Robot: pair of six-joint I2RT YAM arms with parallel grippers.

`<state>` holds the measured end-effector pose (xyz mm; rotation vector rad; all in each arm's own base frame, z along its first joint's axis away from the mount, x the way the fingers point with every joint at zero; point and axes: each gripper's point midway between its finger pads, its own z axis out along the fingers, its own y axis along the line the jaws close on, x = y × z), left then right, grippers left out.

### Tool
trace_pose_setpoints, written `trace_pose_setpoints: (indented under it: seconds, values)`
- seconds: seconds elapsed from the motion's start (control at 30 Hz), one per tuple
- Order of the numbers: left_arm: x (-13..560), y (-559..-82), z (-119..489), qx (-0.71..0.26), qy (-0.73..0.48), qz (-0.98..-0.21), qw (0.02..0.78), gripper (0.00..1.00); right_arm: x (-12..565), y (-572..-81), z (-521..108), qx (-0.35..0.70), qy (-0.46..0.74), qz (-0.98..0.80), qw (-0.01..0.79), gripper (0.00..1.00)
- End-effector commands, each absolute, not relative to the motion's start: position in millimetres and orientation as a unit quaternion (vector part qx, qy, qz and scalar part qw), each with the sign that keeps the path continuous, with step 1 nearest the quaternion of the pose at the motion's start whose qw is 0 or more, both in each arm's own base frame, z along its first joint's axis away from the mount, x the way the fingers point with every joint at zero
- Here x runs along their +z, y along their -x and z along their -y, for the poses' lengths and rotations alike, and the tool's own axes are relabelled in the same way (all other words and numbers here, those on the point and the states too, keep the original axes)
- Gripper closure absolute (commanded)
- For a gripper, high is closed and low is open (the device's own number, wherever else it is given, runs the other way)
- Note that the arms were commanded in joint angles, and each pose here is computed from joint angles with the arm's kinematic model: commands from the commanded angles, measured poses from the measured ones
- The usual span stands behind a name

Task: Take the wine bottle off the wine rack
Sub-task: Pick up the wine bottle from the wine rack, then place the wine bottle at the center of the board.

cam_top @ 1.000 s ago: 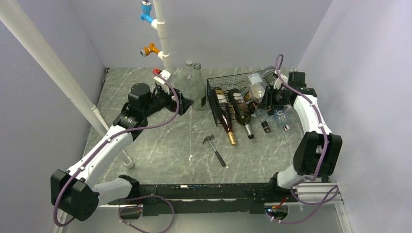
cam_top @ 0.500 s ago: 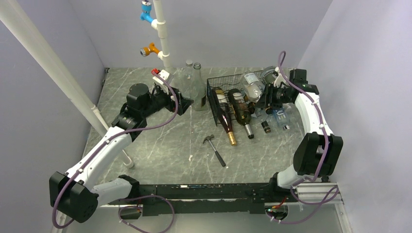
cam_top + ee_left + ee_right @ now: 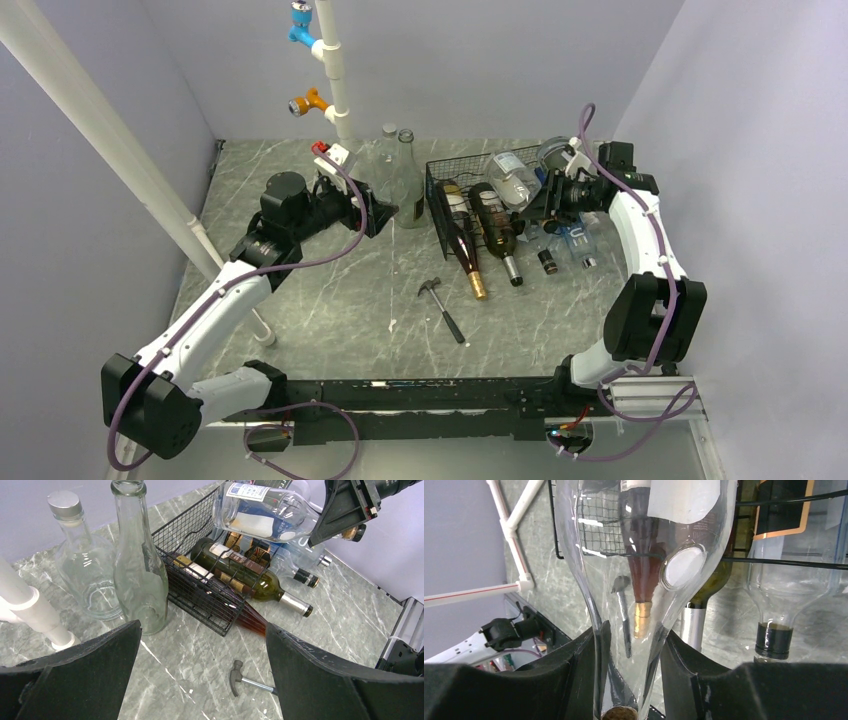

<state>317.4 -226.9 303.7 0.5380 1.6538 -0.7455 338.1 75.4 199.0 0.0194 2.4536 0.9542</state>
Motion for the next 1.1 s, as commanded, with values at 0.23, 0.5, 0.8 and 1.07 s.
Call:
trace_pose_setpoints:
  seconds: [0.23, 0.5, 0.8, 1.07]
  values:
    - [323.7, -313.7, 228.0, -0.326, -0.244, -0.682, 0.607, 0.00, 289.5, -358.7, -92.7, 0.443, 0.083, -0.807, 0.381, 1.00]
    - [324.8, -309.4, 233.1, -0.338, -0.260, -0.671, 0.606, 0.00, 296.4, -355.5, -98.0, 0.470, 0.084, -0.794, 0.377, 1.00]
    - [328.7, -299.3, 242.0, -0.361, -0.291, -0.645, 0.607, 0.01, 314.6, -346.6, -104.5, 0.496, 0.094, -0.774, 0.382, 1.00]
    - [330.4, -294.7, 247.0, -0.376, -0.305, -0.627, 0.611, 0.01, 330.1, -334.7, -110.7, 0.517, 0.102, -0.759, 0.382, 1.00]
